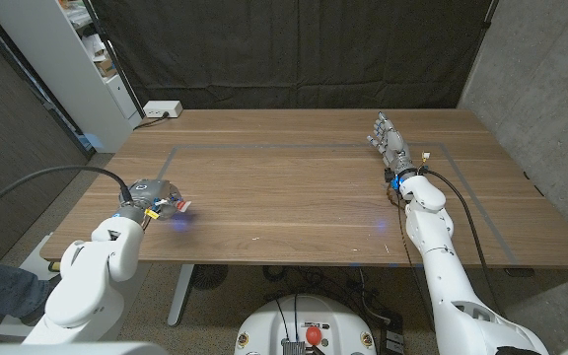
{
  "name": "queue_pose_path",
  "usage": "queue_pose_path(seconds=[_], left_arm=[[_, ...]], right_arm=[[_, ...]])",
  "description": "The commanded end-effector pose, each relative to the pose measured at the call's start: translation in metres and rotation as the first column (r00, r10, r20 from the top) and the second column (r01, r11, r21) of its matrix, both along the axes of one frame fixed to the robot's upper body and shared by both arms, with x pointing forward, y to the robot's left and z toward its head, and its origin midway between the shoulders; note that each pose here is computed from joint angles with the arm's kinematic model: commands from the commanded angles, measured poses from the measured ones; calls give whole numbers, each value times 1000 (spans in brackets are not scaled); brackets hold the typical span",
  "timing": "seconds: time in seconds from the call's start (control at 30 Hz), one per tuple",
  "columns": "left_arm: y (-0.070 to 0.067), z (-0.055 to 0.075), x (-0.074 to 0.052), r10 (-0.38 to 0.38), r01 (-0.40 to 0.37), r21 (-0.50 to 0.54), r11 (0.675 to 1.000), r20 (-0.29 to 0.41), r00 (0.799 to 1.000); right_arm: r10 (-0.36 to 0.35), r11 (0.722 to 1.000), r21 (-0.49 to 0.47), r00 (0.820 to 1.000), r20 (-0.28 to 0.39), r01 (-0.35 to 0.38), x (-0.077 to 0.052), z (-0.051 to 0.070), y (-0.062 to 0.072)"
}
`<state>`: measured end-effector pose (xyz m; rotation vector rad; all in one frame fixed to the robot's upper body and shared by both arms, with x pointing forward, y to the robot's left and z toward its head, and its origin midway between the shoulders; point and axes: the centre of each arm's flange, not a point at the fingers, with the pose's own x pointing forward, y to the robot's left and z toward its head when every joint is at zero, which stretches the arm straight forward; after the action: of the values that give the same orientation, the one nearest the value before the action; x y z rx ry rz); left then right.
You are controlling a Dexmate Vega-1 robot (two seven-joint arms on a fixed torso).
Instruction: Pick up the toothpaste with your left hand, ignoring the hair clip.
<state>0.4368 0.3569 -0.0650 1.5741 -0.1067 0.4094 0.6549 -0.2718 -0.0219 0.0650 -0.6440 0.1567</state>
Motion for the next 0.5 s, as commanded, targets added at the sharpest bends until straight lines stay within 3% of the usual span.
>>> queue_pose_path(seconds=[0.03,0.5], left_arm=[[0,7,-3,-26,26,10,1000,11,1000],[0,24,-6,-67,67,3,998,21,998]], right_arm=[[-4,1000,1,1000,8,3,-3,2,2],[-6,1000,8,1000,12,6,-2,4,2]])
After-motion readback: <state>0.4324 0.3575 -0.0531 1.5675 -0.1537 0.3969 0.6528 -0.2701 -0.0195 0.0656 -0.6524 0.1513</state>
